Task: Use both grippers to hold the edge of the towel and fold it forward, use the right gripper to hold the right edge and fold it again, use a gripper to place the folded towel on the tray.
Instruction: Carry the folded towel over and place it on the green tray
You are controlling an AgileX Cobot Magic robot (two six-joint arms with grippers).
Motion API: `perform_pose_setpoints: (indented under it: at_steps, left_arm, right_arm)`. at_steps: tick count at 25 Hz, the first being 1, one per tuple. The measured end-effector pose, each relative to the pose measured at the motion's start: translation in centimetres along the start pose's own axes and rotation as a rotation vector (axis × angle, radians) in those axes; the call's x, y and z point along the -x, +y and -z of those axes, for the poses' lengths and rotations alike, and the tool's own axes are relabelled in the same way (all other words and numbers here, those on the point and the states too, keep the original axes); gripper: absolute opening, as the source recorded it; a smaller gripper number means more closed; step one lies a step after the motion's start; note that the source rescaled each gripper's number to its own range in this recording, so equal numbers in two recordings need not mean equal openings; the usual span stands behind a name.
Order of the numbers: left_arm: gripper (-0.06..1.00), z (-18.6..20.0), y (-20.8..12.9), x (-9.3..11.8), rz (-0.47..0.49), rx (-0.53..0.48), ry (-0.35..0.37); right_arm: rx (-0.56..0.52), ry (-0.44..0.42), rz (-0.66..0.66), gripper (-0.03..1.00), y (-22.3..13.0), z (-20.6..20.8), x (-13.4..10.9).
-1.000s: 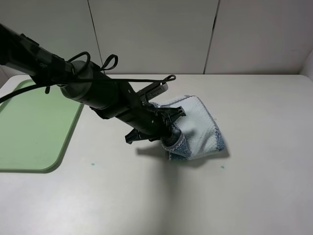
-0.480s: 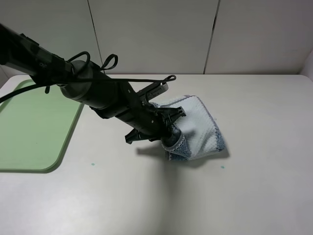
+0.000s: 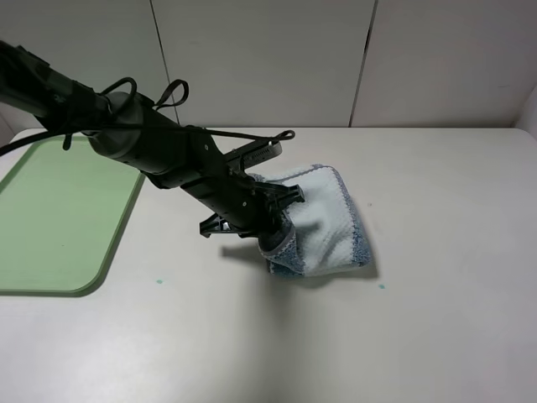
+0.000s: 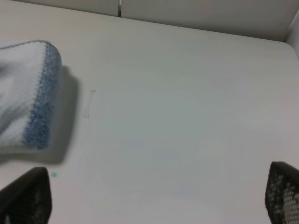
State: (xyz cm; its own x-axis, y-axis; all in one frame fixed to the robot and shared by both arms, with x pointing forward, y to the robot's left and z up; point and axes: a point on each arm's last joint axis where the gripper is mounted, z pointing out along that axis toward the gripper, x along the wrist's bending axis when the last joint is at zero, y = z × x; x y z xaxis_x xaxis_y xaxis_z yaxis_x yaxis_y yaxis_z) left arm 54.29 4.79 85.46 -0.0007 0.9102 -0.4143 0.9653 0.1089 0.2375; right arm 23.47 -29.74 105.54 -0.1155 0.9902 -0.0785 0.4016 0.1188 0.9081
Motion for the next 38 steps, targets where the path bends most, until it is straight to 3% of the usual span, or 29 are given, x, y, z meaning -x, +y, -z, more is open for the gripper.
perform_pose_setpoints:
  at_steps: [13,25,32,38]
  left_arm:
    - [0.07,4.7,4.7,-4.1,-0.095,0.07,0.068]
    - [0.07,10.2,6.6,-6.4,-0.187,0.08,0.144]
    - [0.07,11.9,5.5,-10.1,-0.134,0.048,0.208]
    - [0.07,14.3,5.0,-12.4,-0.106,0.079,0.246]
  right_arm:
    - [0.0,0.0,0.0,1.0,0.0,0.0,0.0]
    - [0.0,0.0,0.0,1.0,0.0,0.0,0.0]
    - [0.0,0.0,0.0,1.0,0.0,0.0,0.0]
    - [0.0,0.0,0.0,1.0,0.0,0.0,0.0]
